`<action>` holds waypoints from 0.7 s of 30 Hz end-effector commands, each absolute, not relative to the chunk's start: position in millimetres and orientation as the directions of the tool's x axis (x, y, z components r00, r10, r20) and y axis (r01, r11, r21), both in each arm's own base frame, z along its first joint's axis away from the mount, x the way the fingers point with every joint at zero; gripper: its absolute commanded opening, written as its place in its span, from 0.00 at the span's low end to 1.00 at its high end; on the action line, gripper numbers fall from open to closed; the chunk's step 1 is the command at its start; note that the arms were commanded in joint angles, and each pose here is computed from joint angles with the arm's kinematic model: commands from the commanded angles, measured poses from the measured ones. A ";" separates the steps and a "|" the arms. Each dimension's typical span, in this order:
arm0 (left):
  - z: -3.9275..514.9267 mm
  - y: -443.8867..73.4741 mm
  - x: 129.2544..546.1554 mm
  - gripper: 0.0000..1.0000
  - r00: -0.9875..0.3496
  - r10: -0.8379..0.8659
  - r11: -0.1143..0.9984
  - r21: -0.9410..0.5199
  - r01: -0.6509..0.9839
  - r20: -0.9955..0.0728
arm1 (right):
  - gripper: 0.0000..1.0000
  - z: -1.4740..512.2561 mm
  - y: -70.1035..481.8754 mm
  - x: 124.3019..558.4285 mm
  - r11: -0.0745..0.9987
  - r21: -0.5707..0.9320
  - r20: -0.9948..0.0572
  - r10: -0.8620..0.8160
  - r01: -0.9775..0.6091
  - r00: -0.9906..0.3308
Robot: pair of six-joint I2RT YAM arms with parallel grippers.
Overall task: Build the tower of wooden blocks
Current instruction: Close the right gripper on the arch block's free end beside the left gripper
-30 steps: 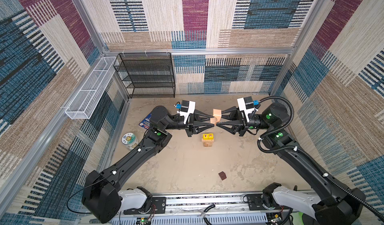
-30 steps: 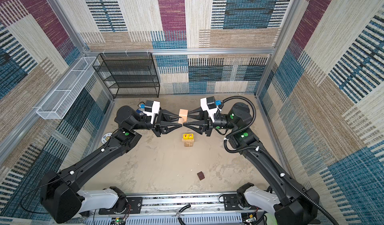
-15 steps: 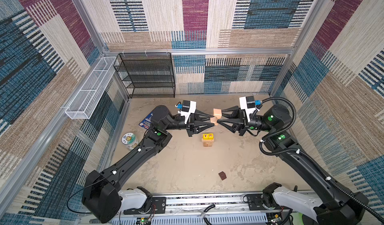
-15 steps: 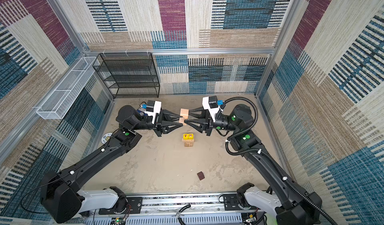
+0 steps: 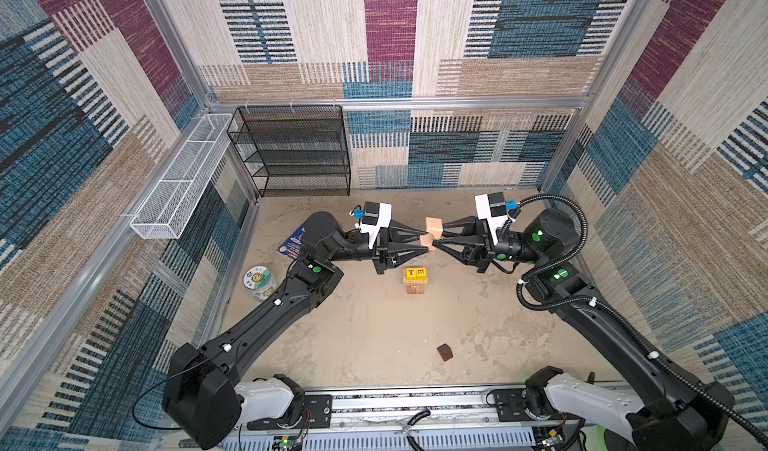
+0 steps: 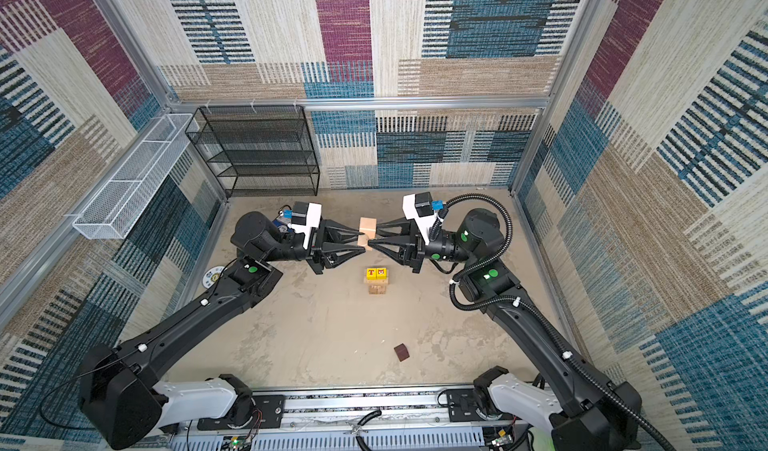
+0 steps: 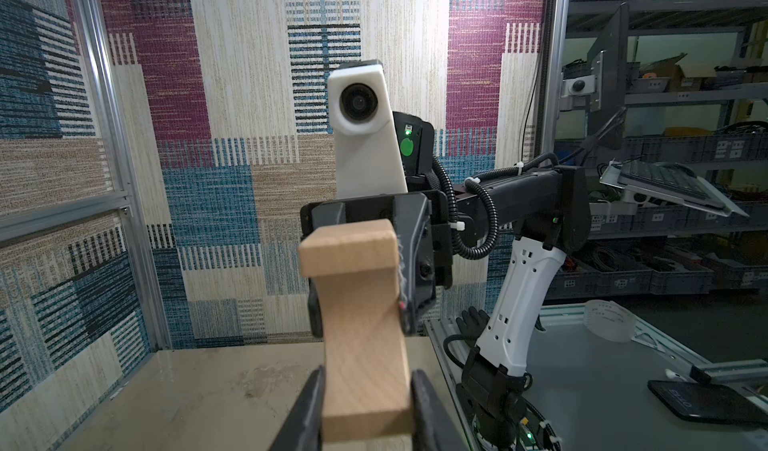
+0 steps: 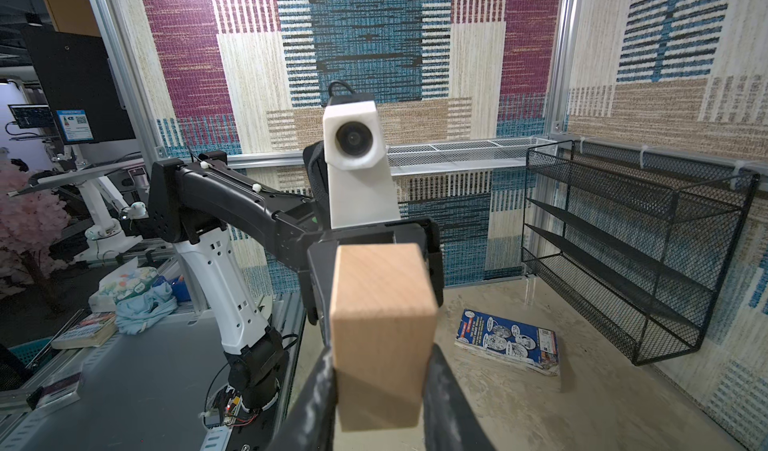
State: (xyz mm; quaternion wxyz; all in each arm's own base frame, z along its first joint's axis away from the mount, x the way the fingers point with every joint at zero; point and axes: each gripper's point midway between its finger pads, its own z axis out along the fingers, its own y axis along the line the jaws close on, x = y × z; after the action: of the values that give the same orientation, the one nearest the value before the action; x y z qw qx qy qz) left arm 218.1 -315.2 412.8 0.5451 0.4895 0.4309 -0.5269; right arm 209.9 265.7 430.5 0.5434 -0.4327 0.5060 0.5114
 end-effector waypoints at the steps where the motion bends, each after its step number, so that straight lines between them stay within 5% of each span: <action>1: 418.4 -313.2 223.6 0.00 0.116 -0.167 0.017 0.115 0.993 -0.979 | 0.17 434.3 266.1 205.8 0.082 0.049 -0.992 0.121 -0.995 -0.039; 11: 411.3 -315.0 227.9 0.00 0.078 -0.141 0.024 0.076 0.997 -0.987 | 0.12 434.8 261.1 204.8 0.121 0.036 -0.989 0.144 -0.992 -0.018; 15: 414.3 -316.0 221.2 0.00 0.077 -0.159 -0.028 0.083 0.996 -0.984 | 0.32 437.7 261.6 199.2 0.091 0.024 -0.989 0.146 -0.996 -0.010; 21: 414.7 -316.7 218.8 0.00 0.084 -0.163 -0.043 0.092 0.995 -0.983 | 0.32 439.6 263.8 197.1 0.062 0.022 -0.991 0.132 -0.998 -0.013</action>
State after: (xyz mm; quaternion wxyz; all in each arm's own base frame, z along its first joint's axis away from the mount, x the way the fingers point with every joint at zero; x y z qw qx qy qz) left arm 218.7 -317.5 410.5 0.5438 0.4940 0.4275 -0.5268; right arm 208.6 263.3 430.5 0.5468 -0.4266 0.5099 0.5089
